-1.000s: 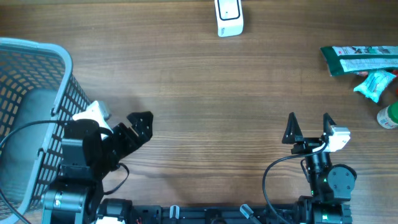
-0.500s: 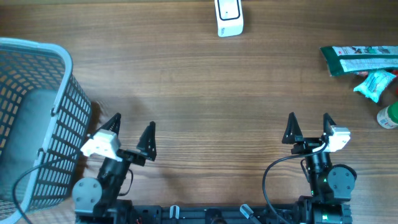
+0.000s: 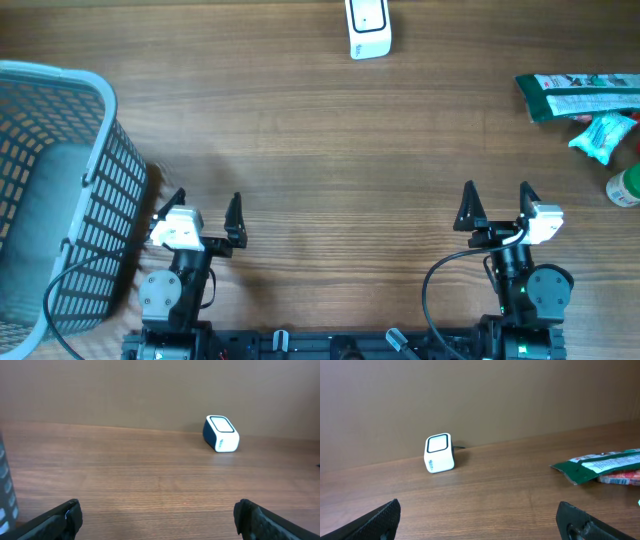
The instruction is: Scan the item barcode
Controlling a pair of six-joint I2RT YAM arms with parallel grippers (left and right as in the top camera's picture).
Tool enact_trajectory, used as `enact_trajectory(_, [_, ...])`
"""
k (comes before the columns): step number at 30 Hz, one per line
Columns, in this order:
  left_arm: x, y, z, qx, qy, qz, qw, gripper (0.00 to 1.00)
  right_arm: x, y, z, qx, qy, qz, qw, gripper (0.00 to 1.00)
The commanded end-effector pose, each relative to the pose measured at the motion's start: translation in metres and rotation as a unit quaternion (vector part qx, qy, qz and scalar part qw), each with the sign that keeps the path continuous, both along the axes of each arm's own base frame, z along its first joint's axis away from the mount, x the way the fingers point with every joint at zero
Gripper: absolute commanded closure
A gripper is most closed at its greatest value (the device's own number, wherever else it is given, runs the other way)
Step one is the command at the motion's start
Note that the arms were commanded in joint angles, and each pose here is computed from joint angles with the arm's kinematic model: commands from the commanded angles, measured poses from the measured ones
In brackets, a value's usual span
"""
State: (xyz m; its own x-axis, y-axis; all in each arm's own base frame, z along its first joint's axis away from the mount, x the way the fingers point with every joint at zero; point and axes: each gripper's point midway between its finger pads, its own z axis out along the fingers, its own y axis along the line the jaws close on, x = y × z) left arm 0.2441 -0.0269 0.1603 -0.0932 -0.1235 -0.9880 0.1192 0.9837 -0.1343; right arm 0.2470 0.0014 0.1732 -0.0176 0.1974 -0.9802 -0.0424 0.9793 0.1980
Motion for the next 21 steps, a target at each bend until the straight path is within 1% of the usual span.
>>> enact_trajectory(1, [0.001,0.007,-0.003,0.017,-0.002,0.017,1.000,0.00,-0.001,-0.004,0.003,0.006,-0.007,-0.012,1.000,0.00])
enact_trajectory(9, [0.001,0.007,-0.003,0.016,-0.003,0.018,1.000,0.00,-0.001,-0.004,0.003,0.006,-0.007,-0.011,1.000,0.00])
enact_trajectory(15, [0.002,0.022,-0.003,0.017,-0.003,0.047,0.999,0.00,-0.001,-0.004,0.003,0.006,-0.007,-0.012,1.000,0.00])
enact_trajectory(21, [0.002,0.022,-0.003,0.017,-0.002,0.047,0.999,0.00,-0.001,-0.004,0.003,0.006,-0.007,-0.011,1.000,0.00])
